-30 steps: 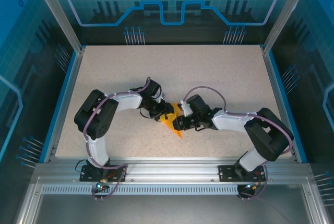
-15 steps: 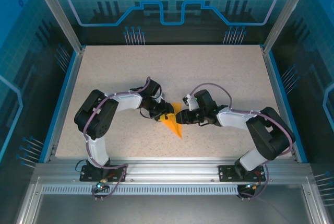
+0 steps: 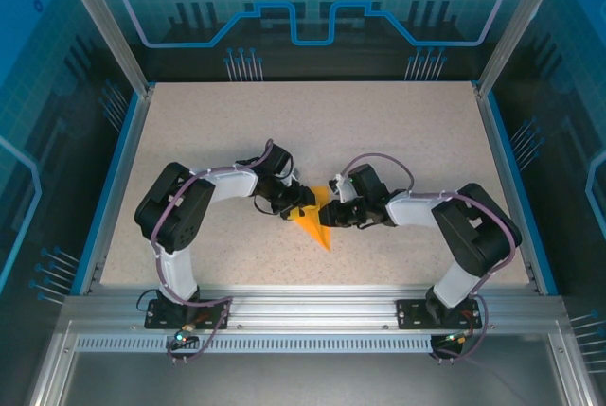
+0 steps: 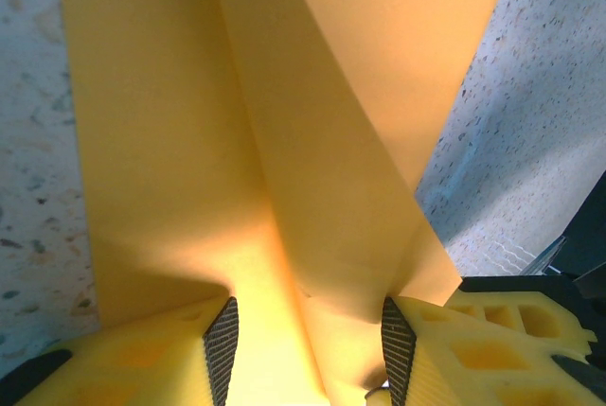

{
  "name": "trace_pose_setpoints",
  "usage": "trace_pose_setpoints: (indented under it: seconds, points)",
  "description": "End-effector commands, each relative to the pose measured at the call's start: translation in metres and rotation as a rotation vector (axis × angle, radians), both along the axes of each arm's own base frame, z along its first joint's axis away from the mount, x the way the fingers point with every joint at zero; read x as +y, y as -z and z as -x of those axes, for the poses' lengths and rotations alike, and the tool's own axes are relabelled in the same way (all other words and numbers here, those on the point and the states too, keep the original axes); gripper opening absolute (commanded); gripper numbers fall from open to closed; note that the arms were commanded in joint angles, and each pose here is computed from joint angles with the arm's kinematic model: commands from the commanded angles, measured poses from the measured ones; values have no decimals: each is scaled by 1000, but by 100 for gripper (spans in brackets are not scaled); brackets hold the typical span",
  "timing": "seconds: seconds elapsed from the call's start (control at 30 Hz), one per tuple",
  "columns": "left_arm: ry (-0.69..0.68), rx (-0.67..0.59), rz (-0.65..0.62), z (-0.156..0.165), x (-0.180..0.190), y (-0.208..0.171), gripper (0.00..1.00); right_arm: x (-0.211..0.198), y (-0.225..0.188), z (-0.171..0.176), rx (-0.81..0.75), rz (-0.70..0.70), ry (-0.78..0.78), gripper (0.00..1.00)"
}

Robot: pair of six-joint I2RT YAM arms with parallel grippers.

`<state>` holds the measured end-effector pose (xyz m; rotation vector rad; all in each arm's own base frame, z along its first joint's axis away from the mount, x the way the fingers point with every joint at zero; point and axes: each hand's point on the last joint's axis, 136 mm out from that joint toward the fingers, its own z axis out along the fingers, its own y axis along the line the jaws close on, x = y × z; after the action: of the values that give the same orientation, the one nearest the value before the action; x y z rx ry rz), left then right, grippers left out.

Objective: Fold a paper plane with a square sheet of paper (fold left side to right side)
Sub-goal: Fourth fold the wing at the center of the table.

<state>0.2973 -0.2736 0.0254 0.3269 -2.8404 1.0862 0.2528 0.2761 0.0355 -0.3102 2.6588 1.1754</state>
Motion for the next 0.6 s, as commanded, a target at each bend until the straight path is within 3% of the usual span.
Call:
trace_pose_setpoints:
  seconds: [0.0, 0.13, 0.57]
  points:
    - [-2, 64, -73, 13, 9, 18, 48, 7, -5, -2, -9, -10, -18, 15]
    - [-1, 62, -72, 13, 9, 18, 48, 1, -2, -3, -12, 30, -13, 9]
    - [1, 62, -71, 13, 8, 17, 49, -8, 10, -6, -12, 110, 0, 9]
